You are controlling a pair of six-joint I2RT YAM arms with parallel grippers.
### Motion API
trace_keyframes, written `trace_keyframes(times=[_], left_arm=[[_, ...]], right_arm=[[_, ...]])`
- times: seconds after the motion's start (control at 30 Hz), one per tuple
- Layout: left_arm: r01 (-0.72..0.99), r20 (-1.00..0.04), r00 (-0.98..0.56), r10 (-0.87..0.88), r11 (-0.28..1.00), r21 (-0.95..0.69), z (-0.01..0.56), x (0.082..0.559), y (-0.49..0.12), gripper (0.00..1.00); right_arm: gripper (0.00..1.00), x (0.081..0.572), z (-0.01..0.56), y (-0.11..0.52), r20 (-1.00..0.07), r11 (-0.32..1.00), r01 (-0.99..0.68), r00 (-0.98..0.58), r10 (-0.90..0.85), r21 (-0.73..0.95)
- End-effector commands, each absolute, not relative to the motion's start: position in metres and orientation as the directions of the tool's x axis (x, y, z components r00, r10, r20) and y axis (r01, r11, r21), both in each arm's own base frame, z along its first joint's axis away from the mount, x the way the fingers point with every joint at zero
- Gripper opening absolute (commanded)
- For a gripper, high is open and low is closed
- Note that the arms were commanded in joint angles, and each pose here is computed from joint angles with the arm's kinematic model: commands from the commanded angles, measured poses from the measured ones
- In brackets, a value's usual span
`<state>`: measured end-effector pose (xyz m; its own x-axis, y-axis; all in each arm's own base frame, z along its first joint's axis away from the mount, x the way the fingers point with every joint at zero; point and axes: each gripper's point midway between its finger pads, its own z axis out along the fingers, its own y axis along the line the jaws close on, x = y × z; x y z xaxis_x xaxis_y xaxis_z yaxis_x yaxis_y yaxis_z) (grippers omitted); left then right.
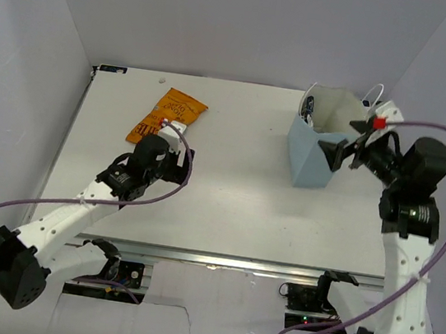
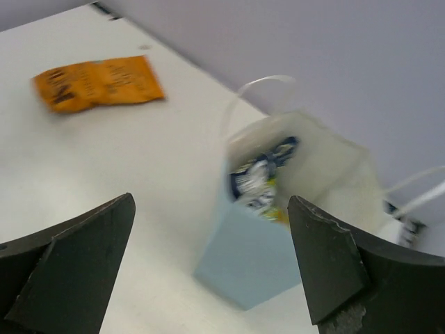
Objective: Place the snacks into the paper bag
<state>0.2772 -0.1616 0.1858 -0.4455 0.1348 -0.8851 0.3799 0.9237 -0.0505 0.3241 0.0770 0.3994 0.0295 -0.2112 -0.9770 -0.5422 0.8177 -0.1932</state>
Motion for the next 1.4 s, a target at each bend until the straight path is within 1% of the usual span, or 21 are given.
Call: trace_keyframes(times=[0.0,0.03,0.07,0.13,0.17,0.2,0.23,0.27,0.33,0.37,0.43,0.47,0.57,0.77,0.93,1.13,1.23,1.27,1.3,1.33,1.37], left_arm=[[0.216,-0.854,-0.513,0.091,0.976,-0.026,0.179,0.305,-0.134,0.98],[0.198,-0.838,-0.537,0.094,0.98,-0.017,0.174,0.316,-0.133,0.98],[0.161,-0.83,-0.551,0.084,0.987,-0.007,0.172,0.326,-0.124,0.98],[0.133,-0.803,-0.588,0.102,0.991,0.028,0.167,0.351,-0.123,0.98],[0.108,-0.797,-0.594,0.11,0.993,0.056,0.166,0.362,-0.117,0.98],[0.12,-0.792,-0.593,0.146,0.988,0.092,0.166,0.372,-0.117,0.98],[0.123,-0.787,-0.594,0.167,0.986,0.116,0.167,0.392,-0.122,0.98],[0.121,-0.785,-0.591,0.188,0.982,0.144,0.169,0.403,-0.122,0.98],[0.133,-0.776,-0.581,0.245,0.969,0.206,0.171,0.426,-0.122,0.98],[0.14,-0.768,-0.579,0.274,0.961,0.238,0.17,0.445,-0.127,0.94],[0.169,-0.739,-0.575,0.35,0.935,0.312,0.165,0.464,-0.127,0.91],[0.171,-0.721,-0.584,0.373,0.925,0.34,0.157,0.479,-0.129,0.89],[0.138,-0.677,-0.602,0.422,0.891,0.433,0.145,0.502,-0.121,0.88],[0.128,-0.636,-0.632,0.443,0.869,0.478,0.119,0.522,-0.116,0.87],[0.134,-0.582,-0.667,0.466,0.843,0.521,0.089,0.527,-0.107,0.82],[0.126,-0.551,-0.698,0.457,0.836,0.534,0.064,0.531,-0.099,0.75],[0.123,-0.544,-0.708,0.45,0.837,0.534,0.057,0.53,-0.096,0.58],[0.122,-0.551,-0.705,0.447,0.841,0.527,0.06,0.53,-0.097,0.39],[0.116,-0.559,-0.703,0.44,0.846,0.52,0.062,0.53,-0.098,0.31],[0.114,-0.563,-0.701,0.437,0.849,0.516,0.064,0.529,-0.098,0.26],[0.109,-0.587,-0.687,0.428,0.859,0.499,0.076,0.529,-0.101,0.18]], right_arm=[[0.96,0.255,0.34,0.126,-0.983,0.572,-0.811,0.025,-0.182,-0.126],[0.96,0.245,0.305,0.133,-0.985,0.525,-0.85,-0.04,-0.165,-0.053],[0.96,0.227,0.293,0.144,-0.989,0.429,-0.903,-0.038,-0.143,-0.027],[0.96,0.215,0.273,0.148,-0.99,0.391,-0.92,-0.047,-0.129,-0.007],[0.96,0.209,0.255,0.15,-0.989,0.37,-0.929,-0.075,-0.128,0.023],[0.95,0.207,0.254,0.15,-0.989,0.363,-0.932,-0.05,-0.14,-0.004],[0.95,0.201,0.252,0.151,-0.987,0.348,-0.937,-0.073,-0.142,0.019],[0.95,0.196,0.256,0.153,-0.989,0.326,-0.945,-0.054,-0.138,0.006],[0.95,0.192,0.254,0.155,-0.99,0.317,-0.948,-0.071,-0.12,0.03],[0.96,0.193,0.255,0.155,-0.992,0.325,-0.946,-0.053,-0.117,0.012],[0.96,0.194,0.251,0.154,-0.991,0.337,-0.941,-0.054,-0.125,0.008],[0.96,0.196,0.25,0.153,-0.99,0.349,-0.937,-0.058,-0.131,0.009],[0.96,0.198,0.247,0.153,-0.988,0.354,-0.935,-0.073,-0.133,0.021],[0.96,0.2,0.243,0.155,-0.986,0.359,-0.933,-0.081,-0.144,0.024],[0.96,0.201,0.241,0.156,-0.985,0.355,-0.934,-0.09,-0.145,0.033],[0.96,0.201,0.237,0.161,-0.983,0.339,-0.94,-0.1,-0.151,0.044],[0.96,0.204,0.234,0.16,-0.982,0.349,-0.936,-0.108,-0.156,0.047],[0.96,0.204,0.234,0.16,-0.982,0.349,-0.936,-0.108,-0.158,0.047],[0.96,0.205,0.234,0.16,-0.982,0.352,-0.935,-0.105,-0.16,0.043],[0.96,0.206,0.232,0.16,-0.981,0.354,-0.934,-0.109,-0.161,0.045],[0.96,0.205,0.232,0.16,-0.981,0.349,-0.936,-0.108,-0.161,0.046]])
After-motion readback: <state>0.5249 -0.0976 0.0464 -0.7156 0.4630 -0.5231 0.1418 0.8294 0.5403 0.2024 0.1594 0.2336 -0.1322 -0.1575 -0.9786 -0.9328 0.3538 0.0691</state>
